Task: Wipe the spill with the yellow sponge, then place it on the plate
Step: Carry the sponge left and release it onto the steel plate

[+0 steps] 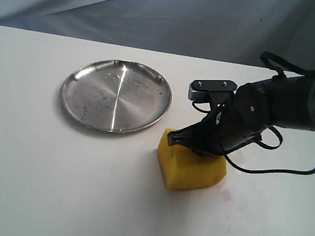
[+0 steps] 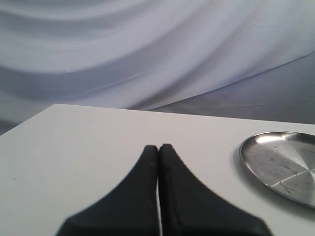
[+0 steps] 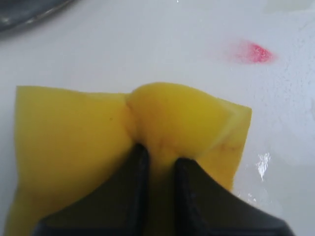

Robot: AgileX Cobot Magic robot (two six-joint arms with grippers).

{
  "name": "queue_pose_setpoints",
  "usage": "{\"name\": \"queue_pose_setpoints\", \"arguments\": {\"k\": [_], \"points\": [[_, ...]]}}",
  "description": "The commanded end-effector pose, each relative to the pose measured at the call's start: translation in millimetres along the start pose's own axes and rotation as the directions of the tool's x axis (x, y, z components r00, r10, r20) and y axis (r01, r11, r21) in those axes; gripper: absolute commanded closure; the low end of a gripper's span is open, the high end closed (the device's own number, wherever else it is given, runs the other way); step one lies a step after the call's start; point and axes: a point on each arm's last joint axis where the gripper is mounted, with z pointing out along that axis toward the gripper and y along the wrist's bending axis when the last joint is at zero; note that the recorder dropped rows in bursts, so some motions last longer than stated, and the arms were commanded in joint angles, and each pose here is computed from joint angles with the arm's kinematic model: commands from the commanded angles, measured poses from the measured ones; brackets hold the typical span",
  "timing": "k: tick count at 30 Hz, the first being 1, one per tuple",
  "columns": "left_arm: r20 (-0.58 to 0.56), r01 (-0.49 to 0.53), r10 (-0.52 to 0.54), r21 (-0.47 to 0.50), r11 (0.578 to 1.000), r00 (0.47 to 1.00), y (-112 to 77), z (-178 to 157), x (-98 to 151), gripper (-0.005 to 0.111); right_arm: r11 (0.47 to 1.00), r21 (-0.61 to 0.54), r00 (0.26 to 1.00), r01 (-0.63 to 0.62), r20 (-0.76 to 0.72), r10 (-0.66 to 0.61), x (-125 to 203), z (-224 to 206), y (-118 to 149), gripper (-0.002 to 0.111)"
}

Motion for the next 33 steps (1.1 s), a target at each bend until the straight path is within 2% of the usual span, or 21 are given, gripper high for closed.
{"name": "queue_pose_setpoints", "arguments": {"k": [1, 5, 9, 15, 17, 19, 23, 25, 28, 33], "points": [[0.003, 0.002, -0.002, 0.006, 1.000, 1.000, -0.4, 0, 1, 0.107, 1.000, 0.019, 0.994, 0.018, -0.107, -0.015, 35, -6, -6, 0.096], [0.003, 0.002, -0.002, 0.006, 1.000, 1.000, -0.4, 0, 1, 0.107, 0.999, 0.024, 0.998, -0.039, -0.039, 0.040, 36, -19, -23, 0.096], [0.003, 0.002, -0.002, 0.006, 1.000, 1.000, -0.4, 0, 1, 0.107, 0.996, 0.023, 0.995, -0.091, 0.031, 0.090, 19, -19, -34, 0.096], [0.003, 0.000, 0.000, 0.006, 1.000, 1.000, -0.4, 0, 1, 0.107, 0.994, 0.004, 0.988, -0.107, 0.109, 0.106, -24, -18, -32, 0.096], [0.003, 0.000, 0.000, 0.006, 1.000, 1.000, -0.4, 0, 1, 0.107, 0.994, -0.002, 0.985, -0.106, 0.135, 0.105, -50, -19, -29, 0.096], [0.003, 0.000, 0.000, 0.006, 1.000, 1.000, -0.4, 0, 1, 0.107, 0.995, -0.016, 0.980, -0.099, 0.174, 0.100, -74, -32, -22, 0.096], [0.003, 0.002, -0.002, 0.006, 1.000, 1.000, -0.4, 0, 1, 0.107, 0.995, -0.092, 0.945, -0.033, 0.322, 0.060, -113, -61, 16, 0.096], [0.003, 0.002, -0.002, 0.006, 1.000, 1.000, -0.4, 0, 1, 0.107, 0.993, -0.114, 0.938, 0.011, 0.345, 0.029, -125, -56, 38, 0.096], [0.003, 0.000, 0.000, 0.006, 1.000, 1.000, -0.4, 0, 1, 0.107, 0.988, -0.136, 0.941, 0.066, 0.338, -0.017, -137, -21, 70, 0.096], [0.003, 0.000, 0.000, 0.006, 1.000, 1.000, -0.4, 0, 1, 0.107, 0.984, -0.150, 0.953, 0.098, 0.298, -0.049, -141, 16, 96, 0.092]]}}
